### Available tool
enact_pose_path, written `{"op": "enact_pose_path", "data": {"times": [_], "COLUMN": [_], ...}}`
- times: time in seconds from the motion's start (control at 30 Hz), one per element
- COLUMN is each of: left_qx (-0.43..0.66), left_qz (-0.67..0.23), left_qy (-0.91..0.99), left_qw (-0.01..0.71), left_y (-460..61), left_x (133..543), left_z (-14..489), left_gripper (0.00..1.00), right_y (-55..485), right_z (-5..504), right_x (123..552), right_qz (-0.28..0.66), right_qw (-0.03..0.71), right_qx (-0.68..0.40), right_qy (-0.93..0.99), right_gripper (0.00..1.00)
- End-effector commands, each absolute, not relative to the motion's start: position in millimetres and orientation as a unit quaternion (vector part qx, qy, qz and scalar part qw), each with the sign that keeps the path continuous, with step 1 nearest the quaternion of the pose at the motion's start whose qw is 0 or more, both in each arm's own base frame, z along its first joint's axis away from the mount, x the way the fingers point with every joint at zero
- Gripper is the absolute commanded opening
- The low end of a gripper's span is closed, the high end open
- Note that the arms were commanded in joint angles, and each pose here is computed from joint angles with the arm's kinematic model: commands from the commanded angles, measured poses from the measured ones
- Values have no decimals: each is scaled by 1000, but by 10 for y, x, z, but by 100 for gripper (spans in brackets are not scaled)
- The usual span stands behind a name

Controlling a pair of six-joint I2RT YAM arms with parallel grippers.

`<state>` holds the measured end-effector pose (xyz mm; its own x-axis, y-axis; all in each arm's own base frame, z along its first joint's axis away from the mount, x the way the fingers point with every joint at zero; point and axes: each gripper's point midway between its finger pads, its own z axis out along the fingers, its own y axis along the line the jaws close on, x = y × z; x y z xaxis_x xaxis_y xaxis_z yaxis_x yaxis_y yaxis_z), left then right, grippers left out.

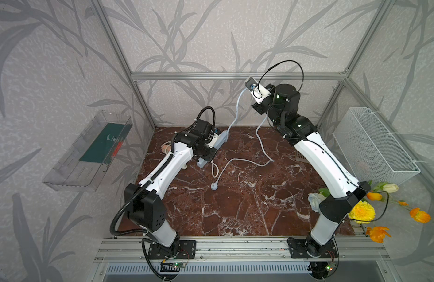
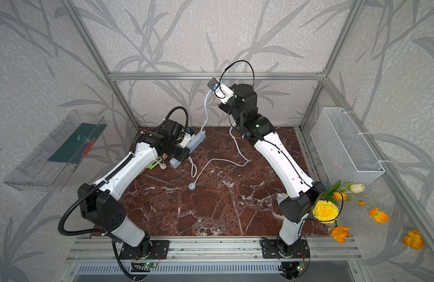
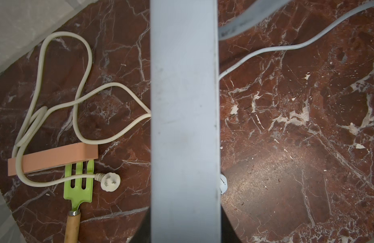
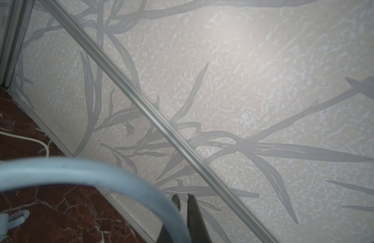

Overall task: Wrap the cord around the power strip
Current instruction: Wrap the power cord around the power strip.

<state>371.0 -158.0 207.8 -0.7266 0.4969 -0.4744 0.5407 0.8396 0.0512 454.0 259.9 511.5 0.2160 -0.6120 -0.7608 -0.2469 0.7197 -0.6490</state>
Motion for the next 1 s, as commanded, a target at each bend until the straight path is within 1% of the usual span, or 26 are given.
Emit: {"op": "enact_pose_path", "data": {"times": [0.0,0.1,0.23,0.33,0.47,0.5,0.57,0.6,0.67,0.77,0.87,0.97], "left_qx": [323,383,446,503,533,538,550,562,577,570,545,523], "left_qz": [-106,-127,-168,-207,-232,-244,-269,-281,-303,-329,-327,-318], "left_qy": [917,893,855,800,726,710,688,678,649,603,574,553], "left_qw": [207,197,204,253,366,383,389,382,393,451,516,565], "left_y": [-1845,-2079,-2258,-2455,-2566,-2596,-2684,-2750,-2868,-2957,-2914,-2848], "left_x": [3434,3232,2943,2662,2450,2384,2265,2198,2107,2069,2077,2118], "left_z": [2134,2130,2229,2439,2867,2985,3173,3221,3406,3785,4154,4355], "left_gripper": [0,0,0,0,0,0,0,0,0,0,0,0], "right_y": [2641,2702,2740,2558,2345,2334,2357,2396,2475,2515,2484,2500], "right_z": [5801,5944,5939,5923,5798,5740,5639,5579,5427,5060,4632,4219], "right_x": [4040,3952,4113,4342,4626,4687,4760,4784,4854,5050,5236,5360], "right_qz": [-89,-61,-54,-13,30,40,59,68,82,81,97,126], "right_qw": [760,770,771,772,765,762,754,749,737,712,680,648], "right_qx": [-337,-341,-342,-310,-280,-279,-278,-282,-287,-290,-281,-270], "right_qy": [549,537,535,555,579,583,592,596,607,635,670,701], "right_gripper": [0,0,0,0,0,0,0,0,0,0,0,0]}}
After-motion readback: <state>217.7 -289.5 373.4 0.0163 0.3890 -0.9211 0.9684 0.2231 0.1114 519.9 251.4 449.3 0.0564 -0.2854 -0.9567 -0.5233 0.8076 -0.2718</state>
